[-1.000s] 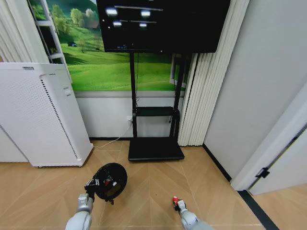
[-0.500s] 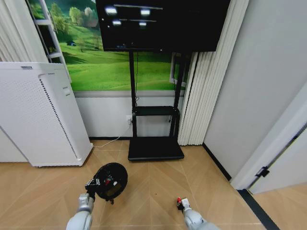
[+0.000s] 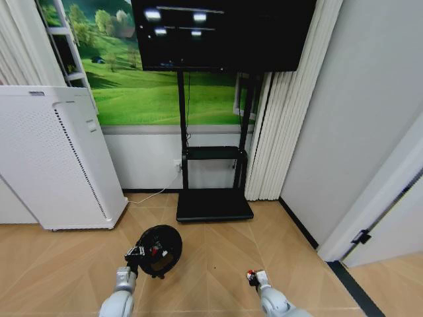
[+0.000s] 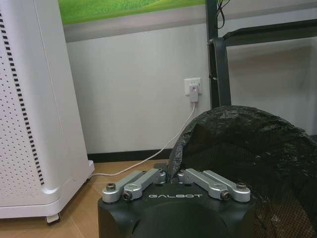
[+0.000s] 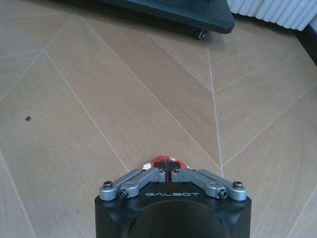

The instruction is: Pick up the trash bin and place the garbage on the floor into it.

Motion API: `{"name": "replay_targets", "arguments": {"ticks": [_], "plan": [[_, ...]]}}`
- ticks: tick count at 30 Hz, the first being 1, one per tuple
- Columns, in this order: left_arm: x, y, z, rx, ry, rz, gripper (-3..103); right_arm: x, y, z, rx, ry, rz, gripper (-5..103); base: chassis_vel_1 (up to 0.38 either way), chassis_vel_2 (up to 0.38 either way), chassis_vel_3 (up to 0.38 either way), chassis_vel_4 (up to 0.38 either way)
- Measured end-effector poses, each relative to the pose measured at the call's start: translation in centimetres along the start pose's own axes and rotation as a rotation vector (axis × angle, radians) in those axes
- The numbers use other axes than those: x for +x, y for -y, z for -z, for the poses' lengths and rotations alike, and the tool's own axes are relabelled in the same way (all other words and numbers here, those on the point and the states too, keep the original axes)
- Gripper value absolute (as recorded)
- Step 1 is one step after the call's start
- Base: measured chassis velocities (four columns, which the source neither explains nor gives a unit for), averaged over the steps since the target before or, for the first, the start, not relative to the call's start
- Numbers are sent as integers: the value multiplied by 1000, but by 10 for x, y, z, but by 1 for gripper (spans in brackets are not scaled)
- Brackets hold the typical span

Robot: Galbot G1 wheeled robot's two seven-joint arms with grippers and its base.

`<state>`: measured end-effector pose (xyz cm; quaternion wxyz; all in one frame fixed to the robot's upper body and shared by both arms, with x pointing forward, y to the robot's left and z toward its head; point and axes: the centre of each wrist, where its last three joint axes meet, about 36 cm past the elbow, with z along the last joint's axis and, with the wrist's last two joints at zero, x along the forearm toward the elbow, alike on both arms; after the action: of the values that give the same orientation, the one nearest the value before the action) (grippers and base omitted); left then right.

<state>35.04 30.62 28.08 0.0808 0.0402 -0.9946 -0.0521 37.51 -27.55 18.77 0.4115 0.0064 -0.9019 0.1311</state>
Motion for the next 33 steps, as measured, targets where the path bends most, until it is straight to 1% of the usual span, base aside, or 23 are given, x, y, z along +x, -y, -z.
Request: {"name": "replay_targets", "arguments": {"ticks": [2,3,6,7,9,10,12,13,14,16,17,20,21,24,27,29,33], "plan": [[3,0,0,-1,0,0,4,-7,2,0,14,-14,-14,10,0,0,0,0],[3,0,0,-1,0,0,4,-7,2,0,14,-14,-14,10,0,0,0,0],[5,-1,0,-3,-1,5,4,-19,6,-10,66,-45,-32,27,0,0,0,0],[5,-1,0,-3,-1,5,4,-19,6,-10,66,-45,-32,27,0,0,0,0],[6,-3,0,-4,-2,9,4,-26,10,-20,92,-64,-43,37,0,0,0,0],[6,-3,0,-4,-2,9,4,-26,10,-20,92,-64,-43,37,0,0,0,0],[7,-5,-1,-5,-5,14,4,-30,13,-28,109,-72,-42,48,0,0,0,0],[8,-6,-1,-5,-5,18,4,-32,12,-31,114,-76,-39,54,0,0,0,0],[8,-6,-1,-5,-5,18,4,-32,12,-31,114,-76,-39,54,0,0,0,0],[7,-7,-1,-6,-3,22,4,-36,9,-34,117,-79,-37,65,0,0,0,0],[7,-7,-1,-6,-3,22,4,-36,9,-34,117,-79,-37,65,0,0,0,0],[5,-9,0,-5,0,26,4,-43,1,-33,126,-74,-28,81,0,0,0,0],[5,-9,0,-5,0,26,4,-43,1,-33,126,-74,-28,81,0,0,0,0],[3,-12,0,-5,0,29,4,-49,-7,-30,132,-67,-18,96,0,0,0,0],[3,-12,0,-5,0,30,4,-51,-10,-29,133,-65,-14,96,0,0,0,0],[2,-14,-1,-5,-3,32,4,-57,-15,-26,135,-65,-12,100,0,0,0,0],[1,-16,-3,-4,-5,34,4,-65,-21,-25,141,-67,-15,100,0,0,0,0]]}}
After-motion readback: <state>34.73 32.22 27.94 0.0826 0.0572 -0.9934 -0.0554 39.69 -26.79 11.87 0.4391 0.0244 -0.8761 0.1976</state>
